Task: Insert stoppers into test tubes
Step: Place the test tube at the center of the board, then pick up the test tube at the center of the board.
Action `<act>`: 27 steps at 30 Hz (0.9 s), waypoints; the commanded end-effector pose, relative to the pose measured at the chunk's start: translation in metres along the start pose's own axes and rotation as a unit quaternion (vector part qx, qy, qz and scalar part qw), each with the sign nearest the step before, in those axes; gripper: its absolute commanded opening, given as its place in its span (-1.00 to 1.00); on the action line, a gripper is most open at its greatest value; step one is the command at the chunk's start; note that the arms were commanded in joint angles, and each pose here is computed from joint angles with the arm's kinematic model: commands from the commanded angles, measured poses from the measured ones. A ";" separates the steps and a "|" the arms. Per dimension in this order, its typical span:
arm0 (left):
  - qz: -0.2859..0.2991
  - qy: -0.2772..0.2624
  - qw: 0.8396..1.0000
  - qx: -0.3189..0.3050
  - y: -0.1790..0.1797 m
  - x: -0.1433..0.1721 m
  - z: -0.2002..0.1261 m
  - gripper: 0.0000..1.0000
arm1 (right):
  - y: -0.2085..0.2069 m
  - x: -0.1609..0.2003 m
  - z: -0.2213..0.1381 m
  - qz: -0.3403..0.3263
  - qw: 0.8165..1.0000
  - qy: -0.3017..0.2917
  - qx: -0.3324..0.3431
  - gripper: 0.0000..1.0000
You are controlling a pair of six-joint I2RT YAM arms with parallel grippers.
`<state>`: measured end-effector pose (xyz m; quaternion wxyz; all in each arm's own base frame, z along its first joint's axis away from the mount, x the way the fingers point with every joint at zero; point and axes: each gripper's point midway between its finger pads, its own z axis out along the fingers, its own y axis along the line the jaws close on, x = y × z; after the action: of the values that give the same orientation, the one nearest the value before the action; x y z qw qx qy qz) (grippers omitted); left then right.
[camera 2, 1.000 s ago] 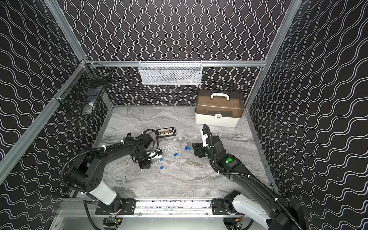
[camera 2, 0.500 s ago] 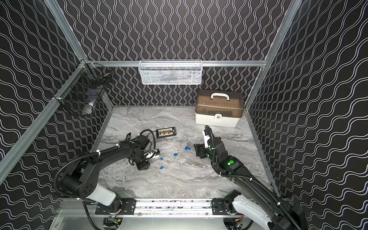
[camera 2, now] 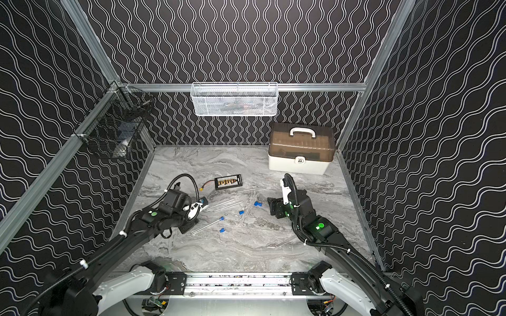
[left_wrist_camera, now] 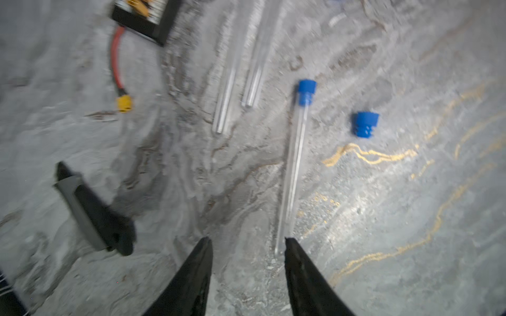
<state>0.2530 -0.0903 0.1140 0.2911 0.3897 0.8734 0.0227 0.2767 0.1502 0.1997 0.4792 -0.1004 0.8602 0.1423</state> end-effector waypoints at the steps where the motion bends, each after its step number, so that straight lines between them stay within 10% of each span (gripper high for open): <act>1: -0.064 -0.055 0.993 -0.086 0.037 -0.027 -0.018 -0.06 | 0.000 0.004 -0.001 -0.002 1.000 0.008 -0.001 0.61; 7: -0.188 -0.143 0.967 -0.098 0.057 -0.067 -0.029 -0.15 | -0.001 0.007 -0.001 0.007 1.000 0.014 0.000 0.61; 13: -0.212 -0.138 0.967 0.032 0.027 -0.096 0.008 -0.31 | -0.003 0.012 -0.001 0.006 1.000 0.021 0.004 0.61; 27: 0.071 -0.011 0.988 0.138 -0.036 -0.086 0.073 -0.37 | -0.004 0.019 0.002 -0.005 1.000 0.030 0.005 0.62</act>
<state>0.3233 -0.1848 0.0966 0.2723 0.4180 0.8616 -0.0935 0.2679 0.1458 0.1810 0.4527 -0.1035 0.8754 0.1342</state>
